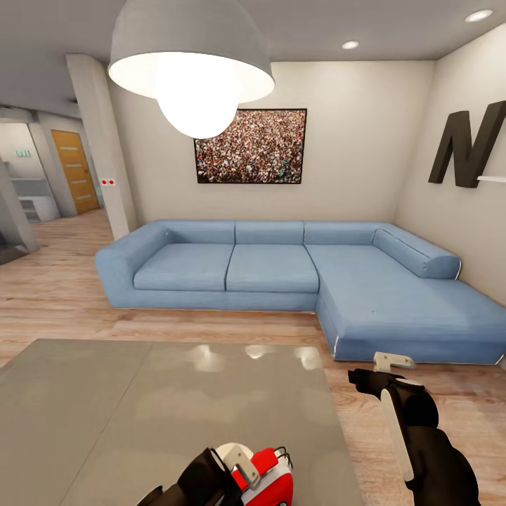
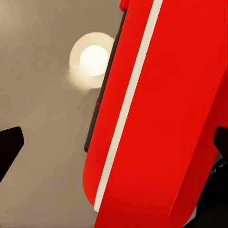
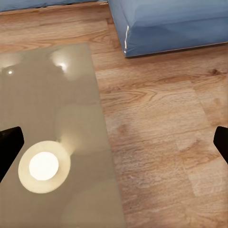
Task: Turn on the radio receiver that's on the table in the living room.
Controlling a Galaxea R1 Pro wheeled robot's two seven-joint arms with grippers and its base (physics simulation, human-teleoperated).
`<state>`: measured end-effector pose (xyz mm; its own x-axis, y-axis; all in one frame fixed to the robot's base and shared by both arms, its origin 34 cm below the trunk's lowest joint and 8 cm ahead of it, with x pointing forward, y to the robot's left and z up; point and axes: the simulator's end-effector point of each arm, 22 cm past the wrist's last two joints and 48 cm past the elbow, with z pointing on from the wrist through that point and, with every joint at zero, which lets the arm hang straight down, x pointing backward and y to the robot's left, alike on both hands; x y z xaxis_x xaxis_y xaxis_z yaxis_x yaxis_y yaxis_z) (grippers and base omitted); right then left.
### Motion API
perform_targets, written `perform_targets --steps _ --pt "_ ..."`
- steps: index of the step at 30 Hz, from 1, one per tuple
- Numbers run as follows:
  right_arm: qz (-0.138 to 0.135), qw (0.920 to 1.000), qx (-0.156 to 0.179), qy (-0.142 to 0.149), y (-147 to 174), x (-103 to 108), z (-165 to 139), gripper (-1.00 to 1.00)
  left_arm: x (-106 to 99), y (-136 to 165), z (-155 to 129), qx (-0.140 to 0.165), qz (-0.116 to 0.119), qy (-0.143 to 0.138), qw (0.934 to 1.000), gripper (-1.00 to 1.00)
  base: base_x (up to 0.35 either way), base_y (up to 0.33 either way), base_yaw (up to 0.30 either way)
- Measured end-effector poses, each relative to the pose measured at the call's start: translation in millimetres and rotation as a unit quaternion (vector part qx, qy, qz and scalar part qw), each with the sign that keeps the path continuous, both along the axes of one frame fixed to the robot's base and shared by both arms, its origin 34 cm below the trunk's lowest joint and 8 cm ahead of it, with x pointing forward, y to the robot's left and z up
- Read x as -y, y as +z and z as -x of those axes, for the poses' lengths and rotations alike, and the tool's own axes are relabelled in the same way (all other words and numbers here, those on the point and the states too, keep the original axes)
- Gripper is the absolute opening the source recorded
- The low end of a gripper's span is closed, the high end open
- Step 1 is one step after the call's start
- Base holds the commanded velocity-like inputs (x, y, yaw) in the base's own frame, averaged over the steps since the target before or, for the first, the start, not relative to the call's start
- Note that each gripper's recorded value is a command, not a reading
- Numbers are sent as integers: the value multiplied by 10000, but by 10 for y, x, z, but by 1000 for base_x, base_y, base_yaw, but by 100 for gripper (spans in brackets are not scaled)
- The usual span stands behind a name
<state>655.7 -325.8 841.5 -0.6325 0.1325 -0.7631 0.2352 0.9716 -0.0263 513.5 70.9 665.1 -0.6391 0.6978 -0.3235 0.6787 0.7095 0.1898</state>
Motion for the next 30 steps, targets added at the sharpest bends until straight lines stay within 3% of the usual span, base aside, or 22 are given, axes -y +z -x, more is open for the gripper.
perform_targets --steps 22,30 --pt "2 10000 0 -3 0 2 0 100 -37 -92 48 -113 -72 34 9999 100 0 0 0" --pt "-2 10000 7 1 2 -3 -2 100 -77 -216 127 -283 -162 66 9994 100 0 0 0"
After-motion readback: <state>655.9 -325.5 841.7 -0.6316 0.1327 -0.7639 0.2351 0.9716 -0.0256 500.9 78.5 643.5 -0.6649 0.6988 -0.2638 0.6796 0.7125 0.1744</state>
